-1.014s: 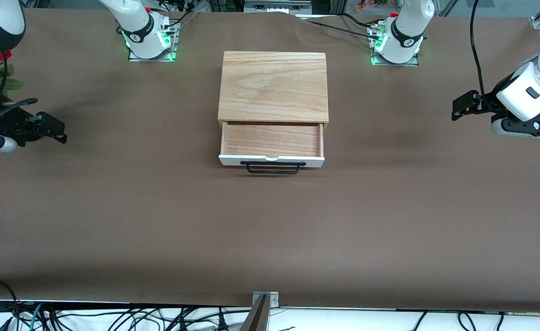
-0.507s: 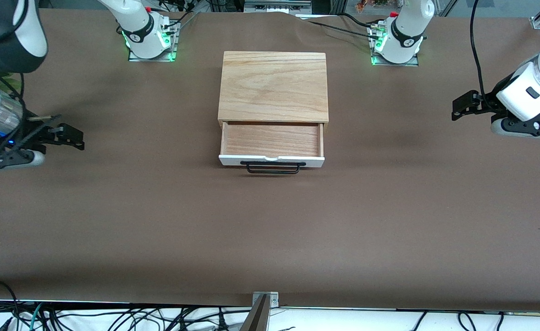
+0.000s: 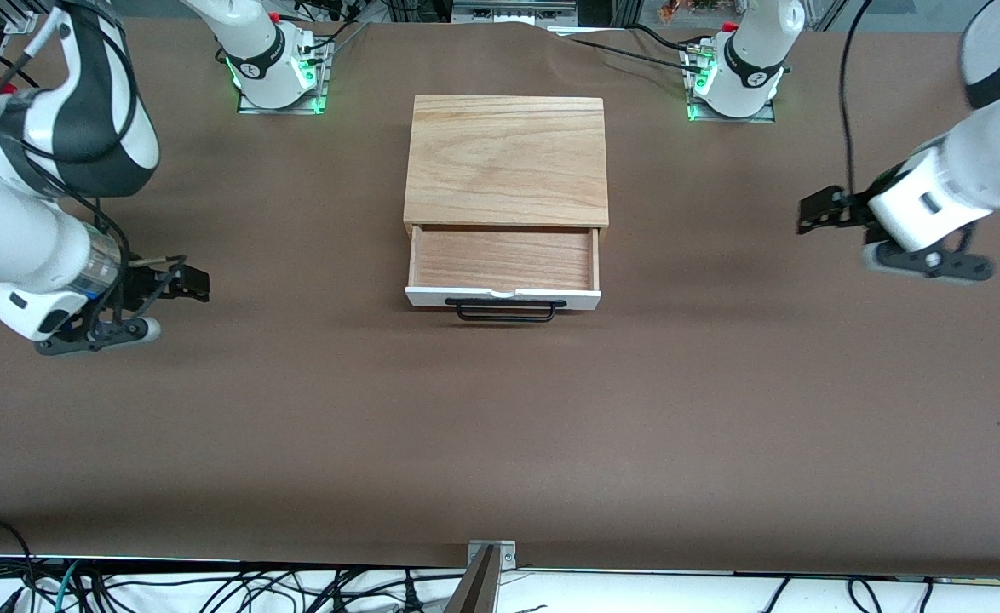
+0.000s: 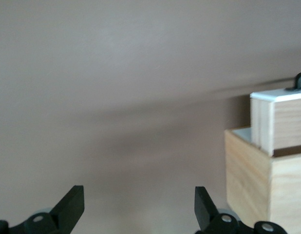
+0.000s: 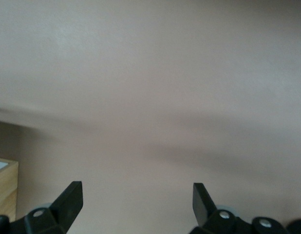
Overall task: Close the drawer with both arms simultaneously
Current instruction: 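Move the right gripper toward the drawer while the left gripper approaches too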
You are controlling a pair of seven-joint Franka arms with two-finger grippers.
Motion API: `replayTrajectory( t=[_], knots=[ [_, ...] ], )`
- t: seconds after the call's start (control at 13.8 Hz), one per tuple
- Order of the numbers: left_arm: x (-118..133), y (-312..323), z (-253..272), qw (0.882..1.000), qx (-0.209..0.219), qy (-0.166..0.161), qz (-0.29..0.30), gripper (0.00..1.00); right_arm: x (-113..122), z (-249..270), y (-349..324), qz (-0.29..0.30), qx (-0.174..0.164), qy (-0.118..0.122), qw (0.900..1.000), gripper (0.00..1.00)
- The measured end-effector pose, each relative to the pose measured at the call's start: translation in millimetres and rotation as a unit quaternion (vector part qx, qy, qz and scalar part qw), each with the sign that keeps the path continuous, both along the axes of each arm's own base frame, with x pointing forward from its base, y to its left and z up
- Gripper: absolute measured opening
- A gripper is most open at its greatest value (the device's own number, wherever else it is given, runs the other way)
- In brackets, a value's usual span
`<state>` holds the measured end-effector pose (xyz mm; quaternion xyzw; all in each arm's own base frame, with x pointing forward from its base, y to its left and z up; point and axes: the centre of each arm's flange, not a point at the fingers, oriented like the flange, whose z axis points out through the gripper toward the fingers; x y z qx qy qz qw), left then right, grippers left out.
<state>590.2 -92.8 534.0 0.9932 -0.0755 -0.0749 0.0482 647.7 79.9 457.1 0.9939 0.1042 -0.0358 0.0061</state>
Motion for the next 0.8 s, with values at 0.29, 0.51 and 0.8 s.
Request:
replayTrajectory(
  t=[0.29,0.51,0.8],
  knots=[
    [39,-61,-60,0.999,-0.038,-0.008,-0.033,1.00,7,-29,44,-0.004,0.071,0.004,0.997,1.00],
    [55,-117,-114,0.996,-0.059,-0.019,-0.059,1.00,15,-72,59,-0.032,0.128,0.027,0.991,1.00],
    [64,-161,-164,0.991,-0.125,-0.024,-0.040,1.00,15,-118,99,-0.037,0.170,0.058,0.983,1.00]
  ],
)
